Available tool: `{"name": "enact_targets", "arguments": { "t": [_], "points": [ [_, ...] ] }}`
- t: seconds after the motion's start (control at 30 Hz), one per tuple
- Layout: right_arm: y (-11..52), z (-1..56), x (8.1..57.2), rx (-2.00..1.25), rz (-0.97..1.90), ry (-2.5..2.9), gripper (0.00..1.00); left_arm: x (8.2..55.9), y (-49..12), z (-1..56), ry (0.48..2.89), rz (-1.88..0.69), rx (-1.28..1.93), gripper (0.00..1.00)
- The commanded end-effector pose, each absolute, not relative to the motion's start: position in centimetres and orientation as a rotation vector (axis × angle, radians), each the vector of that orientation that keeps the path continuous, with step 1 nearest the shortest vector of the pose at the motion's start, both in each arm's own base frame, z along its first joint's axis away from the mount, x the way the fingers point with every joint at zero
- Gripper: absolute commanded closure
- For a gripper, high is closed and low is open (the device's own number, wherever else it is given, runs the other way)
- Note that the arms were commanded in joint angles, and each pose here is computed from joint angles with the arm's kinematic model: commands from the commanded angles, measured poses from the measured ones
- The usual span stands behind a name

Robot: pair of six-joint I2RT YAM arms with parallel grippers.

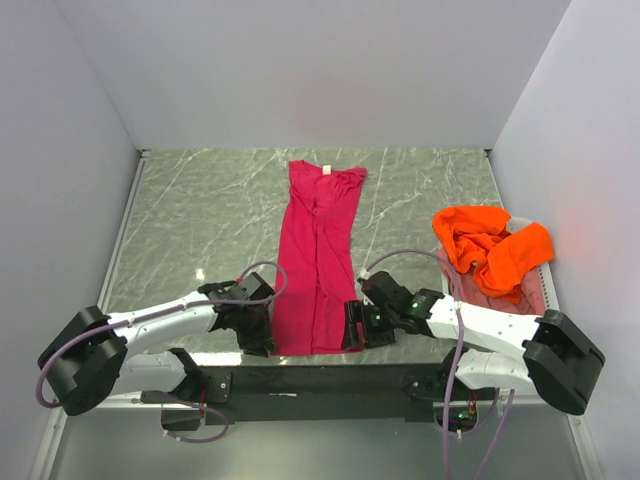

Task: Fold and stack the t-shirts
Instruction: Fold the tshirt

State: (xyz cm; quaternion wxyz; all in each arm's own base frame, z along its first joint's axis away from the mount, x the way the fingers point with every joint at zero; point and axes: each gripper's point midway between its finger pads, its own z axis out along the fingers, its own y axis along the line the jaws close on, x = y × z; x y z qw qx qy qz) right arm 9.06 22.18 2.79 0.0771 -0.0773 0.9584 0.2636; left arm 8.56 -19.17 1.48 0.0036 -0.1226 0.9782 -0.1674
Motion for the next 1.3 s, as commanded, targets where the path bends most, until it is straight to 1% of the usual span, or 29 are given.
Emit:
{"name": "enact_targets", "arguments": {
  "t": [0.0,0.03,0.07,0.1,0.13,0.17,0.2,0.23,0.27,0.4,0.47,0.53,0.63,0.7,0.83,0.9,0.93,0.97,1.1,1.13,1.27],
  "points": [
    [22.8,2.3,10.1,-0.191,0.779,2.833,0.25,9.0,-19.0,0.8,3.052,-0.483,-0.370,0.68],
    [22.9,2.2,10.1,-0.187,0.772,2.838,0.34,9.0,-19.0,0.7,3.056,-0.471,-0.370,0.71],
    [22.8,1.9,9.9,-0.193,0.753,2.857,0.39,9.1,-19.1,0.8,3.054,-0.479,-0.366,0.77],
    [22.8,1.8,9.7,-0.193,0.744,2.865,0.48,9.2,-19.3,0.8,3.052,-0.489,-0.357,0.82],
    [22.5,1.6,9.5,-0.191,0.711,2.872,0.66,9.2,-19.4,0.8,3.053,-0.497,-0.351,0.92],
    [22.4,1.4,8.9,-0.204,0.706,2.882,0.74,9.1,-19.5,0.9,3.056,-0.504,-0.348,0.99],
    [22.4,1.4,8.5,-0.190,0.709,2.898,0.89,9.1,-19.5,0.9,3.058,-0.503,-0.350,0.99],
    [22.4,1.5,7.9,-0.187,0.721,2.907,0.96,8.6,-19.3,1.0,3.070,-0.483,-0.350,0.99],
    [22.3,1.2,7.3,-0.182,0.724,2.922,1.00,8.4,-19.2,1.1,3.073,-0.476,-0.349,0.99],
    [23.2,1.7,5.3,-0.149,0.832,2.930,1.00,7.5,-19.7,2.2,3.056,-0.561,-0.352,0.99],
    [23.9,2.6,5.5,-0.152,0.881,2.891,1.00,7.5,-19.9,2.9,3.026,-0.614,-0.344,0.99],
    [23.8,3.1,5.8,-0.154,0.857,2.875,1.00,8.4,-20.3,4.2,2.978,-0.638,-0.333,0.99],
    [23.3,4.0,7.3,-0.157,0.748,2.837,1.00,10.0,-21.2,6.2,2.904,-0.669,-0.278,0.99],
    [23.5,5.4,9.2,-0.148,0.694,2.774,1.00,10.9,-21.5,6.8,2.875,-0.656,-0.240,0.99],
    [24.0,7.0,10.8,-0.118,0.712,2.729,1.00,12.2,-21.9,8.1,2.834,-0.623,-0.214,0.99],
    [23.9,7.4,11.8,-0.091,0.725,2.706,1.00,13.5,-22.0,8.7,2.780,-0.608,-0.194,0.99],
    [23.9,7.9,12.4,-0.082,0.729,2.692,1.00,14.5,-22.4,9.9,2.745,-0.622,-0.198,0.99],
    [23.4,8.2,13.4,-0.059,0.714,2.675,1.00,15.7,-22.0,10.3,2.705,-0.574,-0.198,0.99],
    [22.4,10.2,17.3,-0.019,0.676,2.573,1.00,20.6,-21.6,12.0,2.582,-0.516,-0.277,0.99],
    [22.7,11.2,18.5,-0.030,0.695,2.537,1.00,22.4,-21.4,12.7,2.533,-0.532,-0.322,1.00],
    [23.5,13.0,21.8,-0.064,0.704,2.458,1.00,26.9,-22.5,14.4,2.421,-0.588,-0.363,1.00]
  ]
}}
